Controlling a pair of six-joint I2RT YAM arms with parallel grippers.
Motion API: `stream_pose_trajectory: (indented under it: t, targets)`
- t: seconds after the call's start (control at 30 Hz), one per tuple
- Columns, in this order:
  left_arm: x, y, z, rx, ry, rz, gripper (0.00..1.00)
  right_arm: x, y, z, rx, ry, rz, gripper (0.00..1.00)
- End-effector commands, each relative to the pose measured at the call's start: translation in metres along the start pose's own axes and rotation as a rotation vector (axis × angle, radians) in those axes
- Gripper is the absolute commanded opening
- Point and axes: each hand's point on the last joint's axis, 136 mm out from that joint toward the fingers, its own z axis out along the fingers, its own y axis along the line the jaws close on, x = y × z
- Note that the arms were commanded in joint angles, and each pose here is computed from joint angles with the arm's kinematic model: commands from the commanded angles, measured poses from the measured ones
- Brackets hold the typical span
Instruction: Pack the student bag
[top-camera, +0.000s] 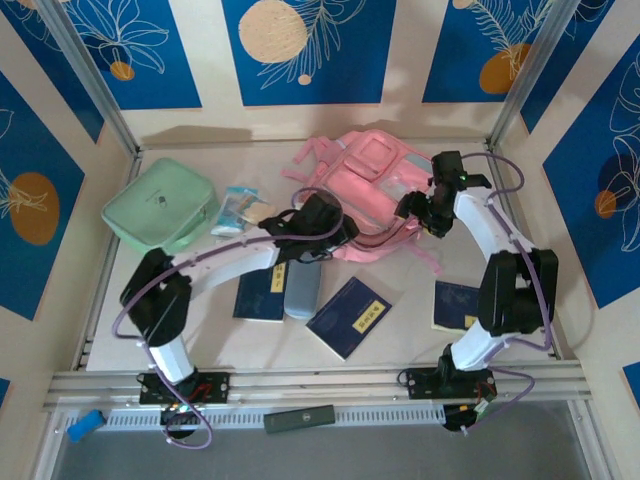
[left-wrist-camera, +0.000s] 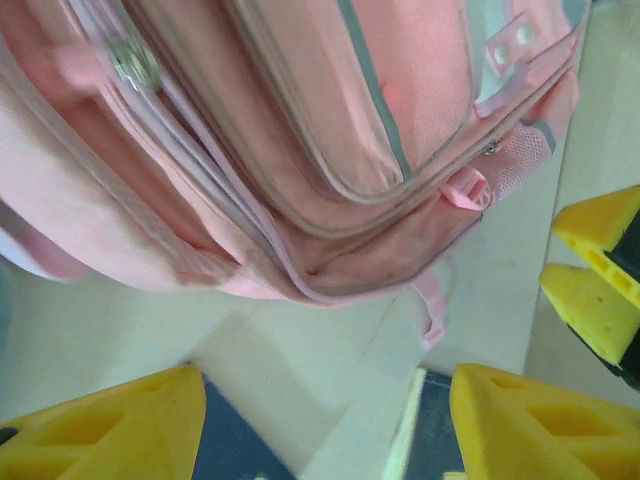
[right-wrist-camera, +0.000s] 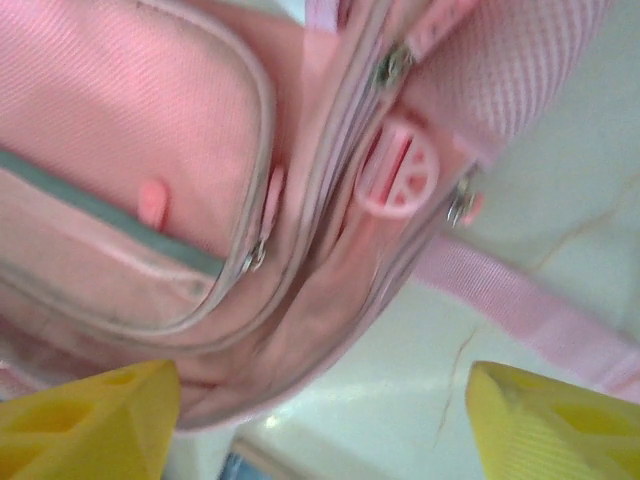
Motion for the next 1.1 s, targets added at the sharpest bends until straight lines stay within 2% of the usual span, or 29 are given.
stream_pose_trajectory:
  t: [0.0, 0.07, 0.2, 0.37, 0.53, 0.67, 0.8, 0.9, 1.07]
  targets:
    - [-0.031, 0.021, -0.012, -0.075, -0.038, 0.162, 0.67, 0.050, 0.018, -0.003, -0.075, 0.128, 0.125, 0.81]
    - [-0.044, 0.022, -0.008, -0.097, -0.030, 0.240, 0.66, 0.072, 0.028, 0.001, -0.065, 0.147, 0.183, 0.85]
    - [-0.059, 0.037, -0.001, -0.176, -0.006, 0.313, 0.61, 0.095, 0.040, 0.017, -0.080, 0.160, 0.352, 0.83]
    - [-0.067, 0.047, 0.014, -0.146, 0.028, 0.314, 0.53, 0.100, 0.055, 0.024, -0.094, 0.099, 0.519, 0.83]
    - [-0.072, 0.047, 0.018, -0.137, 0.017, 0.394, 0.51, 0.101, 0.075, 0.031, -0.114, 0.066, 0.626, 0.86]
    - [-0.075, 0.053, 0.019, -0.157, 0.021, 0.424, 0.50, 0.109, 0.083, 0.054, -0.095, 0.080, 0.731, 0.86]
    - [-0.075, 0.058, 0.025, -0.155, 0.038, 0.433, 0.48, 0.095, 0.098, 0.062, -0.097, 0.001, 0.738, 0.84]
    - [-0.080, 0.066, 0.030, -0.162, 0.052, 0.407, 0.47, 0.092, 0.097, 0.080, -0.053, 0.003, 0.764, 0.81]
    - [-0.083, 0.069, 0.043, -0.148, 0.064, 0.399, 0.43, 0.073, 0.090, 0.096, -0.031, -0.030, 0.686, 0.68]
